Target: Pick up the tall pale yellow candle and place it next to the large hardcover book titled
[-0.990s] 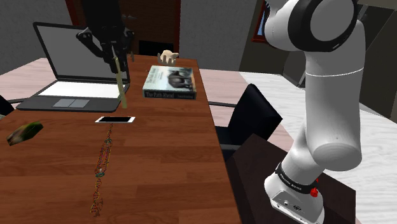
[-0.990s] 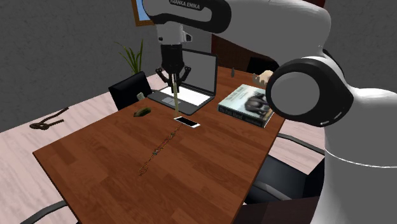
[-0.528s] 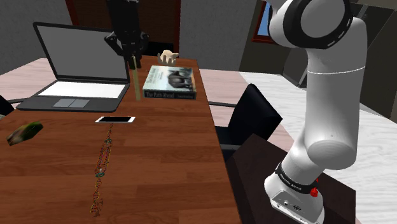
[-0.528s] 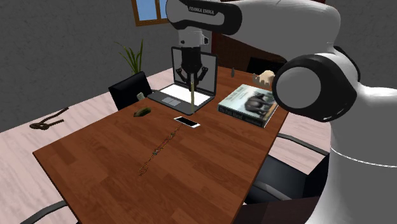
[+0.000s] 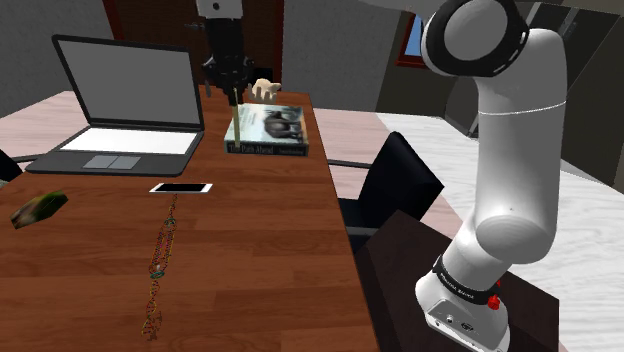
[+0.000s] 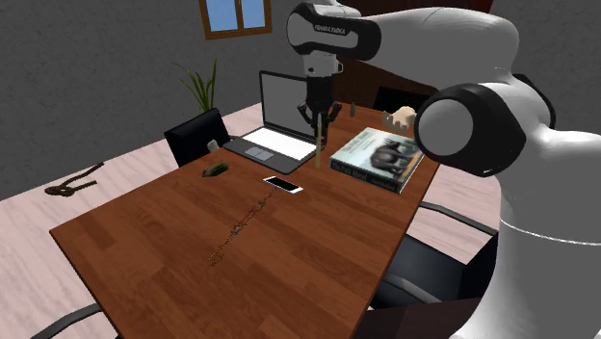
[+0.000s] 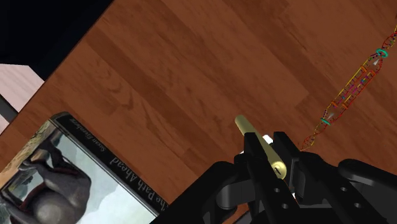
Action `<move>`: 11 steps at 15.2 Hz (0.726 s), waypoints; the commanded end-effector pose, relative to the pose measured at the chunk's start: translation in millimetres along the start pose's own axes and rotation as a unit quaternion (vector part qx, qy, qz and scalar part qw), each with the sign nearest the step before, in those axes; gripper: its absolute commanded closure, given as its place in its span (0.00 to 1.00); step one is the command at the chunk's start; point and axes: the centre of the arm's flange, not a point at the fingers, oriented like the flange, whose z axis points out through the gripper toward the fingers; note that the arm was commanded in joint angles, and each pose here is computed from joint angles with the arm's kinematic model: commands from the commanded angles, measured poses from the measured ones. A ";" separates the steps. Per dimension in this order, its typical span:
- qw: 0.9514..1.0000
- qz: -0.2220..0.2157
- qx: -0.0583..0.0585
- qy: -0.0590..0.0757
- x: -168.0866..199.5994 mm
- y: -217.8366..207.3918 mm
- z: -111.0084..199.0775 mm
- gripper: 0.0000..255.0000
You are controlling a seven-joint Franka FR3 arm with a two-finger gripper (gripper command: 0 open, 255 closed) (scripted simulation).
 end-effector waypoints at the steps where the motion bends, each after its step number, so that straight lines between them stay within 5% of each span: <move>1: 1.000 -0.001 0.000 0.000 11.5 22.4 2.6 1.00; 11: 1.000 -0.001 0.000 0.000 73.7 136.9 23.4 1.00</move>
